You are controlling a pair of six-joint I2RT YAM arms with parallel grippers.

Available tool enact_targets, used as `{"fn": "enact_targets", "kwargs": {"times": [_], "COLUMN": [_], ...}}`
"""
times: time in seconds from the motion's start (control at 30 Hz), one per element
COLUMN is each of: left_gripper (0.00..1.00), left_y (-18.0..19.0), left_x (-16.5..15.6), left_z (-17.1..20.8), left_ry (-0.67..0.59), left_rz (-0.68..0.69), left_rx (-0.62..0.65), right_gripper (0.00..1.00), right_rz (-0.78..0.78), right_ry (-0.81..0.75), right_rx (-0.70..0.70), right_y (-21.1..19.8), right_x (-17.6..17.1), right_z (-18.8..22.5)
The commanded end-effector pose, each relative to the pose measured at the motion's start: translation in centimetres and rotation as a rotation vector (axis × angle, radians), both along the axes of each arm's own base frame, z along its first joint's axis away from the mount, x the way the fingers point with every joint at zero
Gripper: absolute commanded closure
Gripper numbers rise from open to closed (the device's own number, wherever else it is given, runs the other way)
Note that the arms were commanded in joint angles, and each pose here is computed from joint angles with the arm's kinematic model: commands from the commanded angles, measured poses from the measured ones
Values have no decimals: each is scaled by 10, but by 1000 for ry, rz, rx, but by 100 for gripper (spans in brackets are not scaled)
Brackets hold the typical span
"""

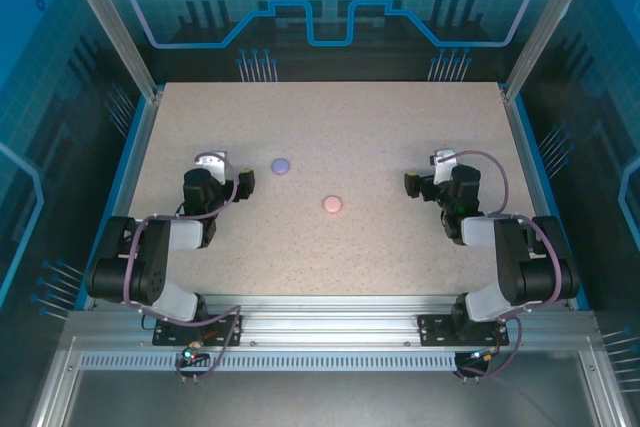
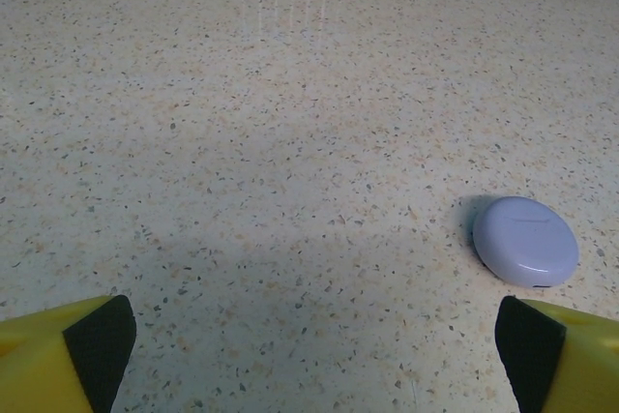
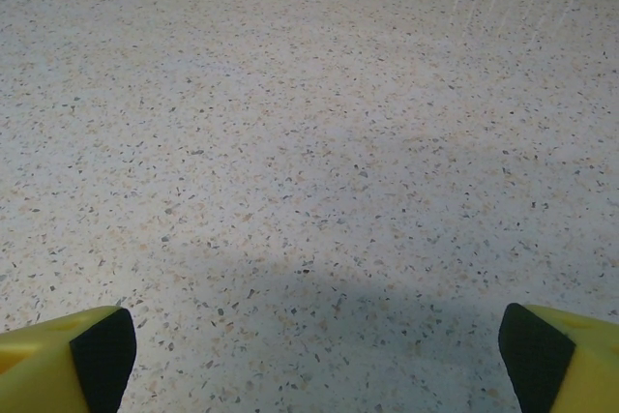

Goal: Insert wireless bluetooth earbuds into charging case

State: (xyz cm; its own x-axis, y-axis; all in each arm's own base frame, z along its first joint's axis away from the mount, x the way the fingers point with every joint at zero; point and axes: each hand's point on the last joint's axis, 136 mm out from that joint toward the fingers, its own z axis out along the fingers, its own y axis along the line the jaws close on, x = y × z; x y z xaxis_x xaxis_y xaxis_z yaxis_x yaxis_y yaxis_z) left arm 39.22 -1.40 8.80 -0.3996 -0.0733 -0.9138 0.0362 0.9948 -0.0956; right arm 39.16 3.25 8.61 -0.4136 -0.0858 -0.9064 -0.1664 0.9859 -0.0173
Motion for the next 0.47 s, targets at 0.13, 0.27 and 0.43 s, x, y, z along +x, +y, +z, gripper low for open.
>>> {"fn": "enact_targets", "kwargs": {"times": [0.13,0.27,0.43], "left_gripper": [1,1,1], "left_y": [6,6,6], "left_x": [4,4,4], "left_z": [1,1,1], "left_ry": [1,2,2], "left_rz": [29,28,29], "left_rx": [-9,-10,-9], "right_gripper": [0,0,0], "right_rz": [3,2,3], "right_ry": [-37,-37,-37], "right_rx": [-11,-11,-10], "right_y": [2,2,2], "right_x": [5,5,5], "right_z": [8,8,8]}}
